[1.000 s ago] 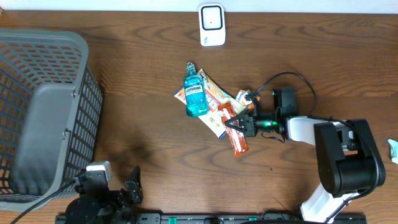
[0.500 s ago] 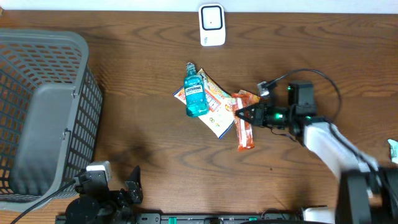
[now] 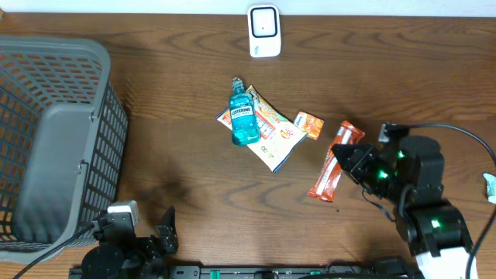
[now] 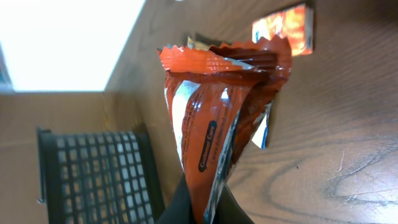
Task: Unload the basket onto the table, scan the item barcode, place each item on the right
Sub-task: 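Raise the red snack bar up to the white scanner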
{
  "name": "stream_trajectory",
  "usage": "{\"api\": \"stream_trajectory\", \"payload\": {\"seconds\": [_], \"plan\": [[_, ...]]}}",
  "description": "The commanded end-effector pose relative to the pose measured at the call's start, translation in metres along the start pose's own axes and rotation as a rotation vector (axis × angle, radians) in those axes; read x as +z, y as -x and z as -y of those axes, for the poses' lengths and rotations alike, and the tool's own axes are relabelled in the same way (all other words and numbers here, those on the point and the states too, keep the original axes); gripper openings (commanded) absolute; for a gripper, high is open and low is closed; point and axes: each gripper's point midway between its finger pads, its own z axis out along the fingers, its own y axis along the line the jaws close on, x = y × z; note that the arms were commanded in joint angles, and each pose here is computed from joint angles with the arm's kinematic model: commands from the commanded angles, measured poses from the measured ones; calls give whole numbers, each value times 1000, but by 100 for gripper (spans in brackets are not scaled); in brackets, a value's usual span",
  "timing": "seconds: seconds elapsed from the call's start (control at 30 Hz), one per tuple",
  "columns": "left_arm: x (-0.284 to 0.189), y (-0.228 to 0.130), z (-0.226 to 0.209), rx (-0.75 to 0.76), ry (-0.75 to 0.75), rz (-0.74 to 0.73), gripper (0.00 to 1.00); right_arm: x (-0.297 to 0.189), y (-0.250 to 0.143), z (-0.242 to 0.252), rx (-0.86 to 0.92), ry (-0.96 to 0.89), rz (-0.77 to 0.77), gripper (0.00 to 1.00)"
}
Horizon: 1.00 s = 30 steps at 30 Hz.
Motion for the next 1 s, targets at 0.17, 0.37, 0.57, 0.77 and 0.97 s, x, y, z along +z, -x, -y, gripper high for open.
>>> {"api": "stream_trajectory", "payload": {"seconds": [0.17,0.37,0.57,0.77,0.97], "plan": [[-1,1,2,18,-13,0,99,-4,10,-17,-245,42,74,1],[-1,1,2,18,-13,0,99,18,18,-53,-576,122,143,1],[-1,1,2,18,-13,0,99,62,41,-69,-753,45,307,1],[-1,1,2,18,-13,0,99,100,66,-100,-864,20,520,1],[-1,1,2,18,-13,0,99,136,97,-125,-1002,-104,581,1]]}}
